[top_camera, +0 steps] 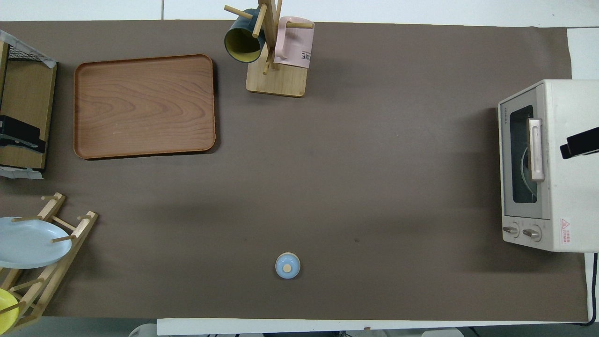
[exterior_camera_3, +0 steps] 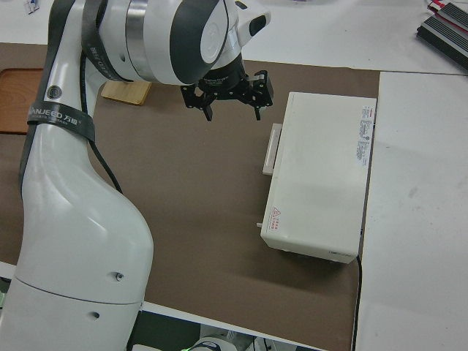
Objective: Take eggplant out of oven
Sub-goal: 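Reach the right gripper toward the open toaster oven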
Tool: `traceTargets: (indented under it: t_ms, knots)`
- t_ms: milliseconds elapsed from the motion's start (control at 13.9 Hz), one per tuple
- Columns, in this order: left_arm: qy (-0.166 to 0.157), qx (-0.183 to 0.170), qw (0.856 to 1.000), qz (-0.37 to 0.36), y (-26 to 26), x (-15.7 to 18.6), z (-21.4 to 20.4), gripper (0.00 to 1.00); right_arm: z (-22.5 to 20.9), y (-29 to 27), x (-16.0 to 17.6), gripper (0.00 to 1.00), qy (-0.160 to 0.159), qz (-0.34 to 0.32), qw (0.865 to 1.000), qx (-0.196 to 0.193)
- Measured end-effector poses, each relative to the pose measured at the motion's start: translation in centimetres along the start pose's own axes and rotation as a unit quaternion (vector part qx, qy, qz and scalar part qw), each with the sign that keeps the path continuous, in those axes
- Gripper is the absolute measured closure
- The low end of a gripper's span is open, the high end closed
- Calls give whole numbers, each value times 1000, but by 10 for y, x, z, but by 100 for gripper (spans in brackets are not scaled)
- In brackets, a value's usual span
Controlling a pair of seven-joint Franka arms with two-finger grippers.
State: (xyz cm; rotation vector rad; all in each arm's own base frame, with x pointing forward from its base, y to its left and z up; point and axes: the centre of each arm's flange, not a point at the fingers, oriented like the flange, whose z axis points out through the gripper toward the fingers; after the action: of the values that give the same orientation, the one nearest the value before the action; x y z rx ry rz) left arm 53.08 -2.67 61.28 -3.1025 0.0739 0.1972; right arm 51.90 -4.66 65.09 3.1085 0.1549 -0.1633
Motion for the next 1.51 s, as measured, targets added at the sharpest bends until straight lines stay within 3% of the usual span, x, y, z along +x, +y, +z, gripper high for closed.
traceTargets:
  t_ms: [576, 864, 1224, 1512]
  knots:
    - [0, 0, 1000, 0, 0, 0, 0, 0, 0, -1, 0, 2, 0, -6, 1000, 0]
    - [0, 0, 1000, 0, 0, 0, 0, 0, 14, -12, 9, 45, 7, -37, 999, -4]
    - [0, 0, 1000, 0, 0, 0, 0, 0, 109, -1, 35, 99, -8, -47, 998, -49]
    - [0, 0, 1000, 0, 0, 0, 0, 0, 156, 22, 42, 99, -25, -45, 997, -62]
